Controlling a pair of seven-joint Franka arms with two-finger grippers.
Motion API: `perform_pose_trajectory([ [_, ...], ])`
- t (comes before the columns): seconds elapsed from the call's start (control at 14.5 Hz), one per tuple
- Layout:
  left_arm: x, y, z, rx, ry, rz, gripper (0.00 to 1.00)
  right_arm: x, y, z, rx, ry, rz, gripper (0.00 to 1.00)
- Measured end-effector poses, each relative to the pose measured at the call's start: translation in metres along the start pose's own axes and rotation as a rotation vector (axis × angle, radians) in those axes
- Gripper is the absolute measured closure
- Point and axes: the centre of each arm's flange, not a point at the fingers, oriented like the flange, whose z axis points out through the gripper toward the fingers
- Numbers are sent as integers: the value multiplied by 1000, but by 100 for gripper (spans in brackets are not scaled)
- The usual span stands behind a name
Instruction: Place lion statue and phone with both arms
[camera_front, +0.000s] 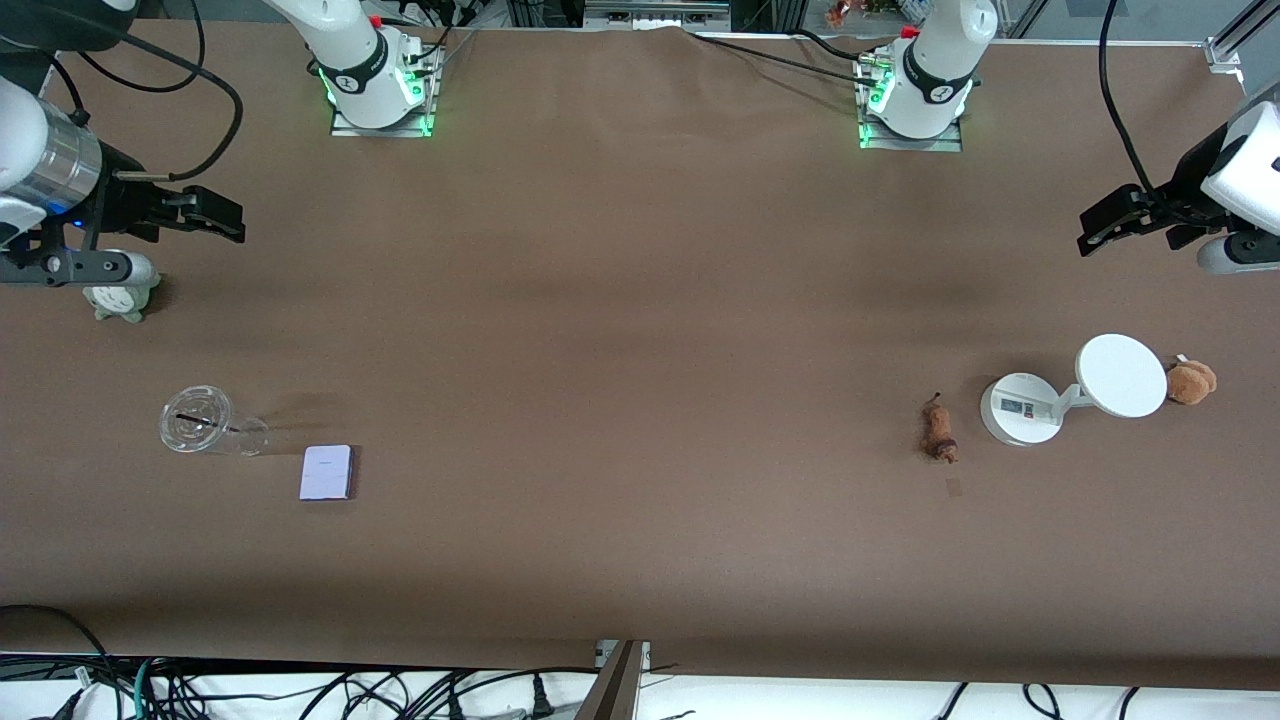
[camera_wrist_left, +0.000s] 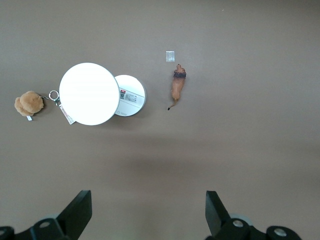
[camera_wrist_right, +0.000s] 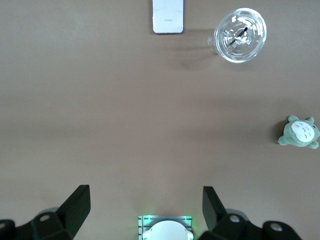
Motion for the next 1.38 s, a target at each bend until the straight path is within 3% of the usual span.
perform_pose_trajectory([
  [0.69,0,2,0,0,1,3,0,-11,11,14,-7,-76,13,0],
  [0.96,0,3,-1,0,2,6,0,-31,57,14,18,1,-14,0],
  [1.17,0,3,-1,0,2,6,0,-30,63,4,18,104,-11,0],
  [1.38,0,3,-1,0,2,6,0,-30,62,-11,17,158,-14,0],
])
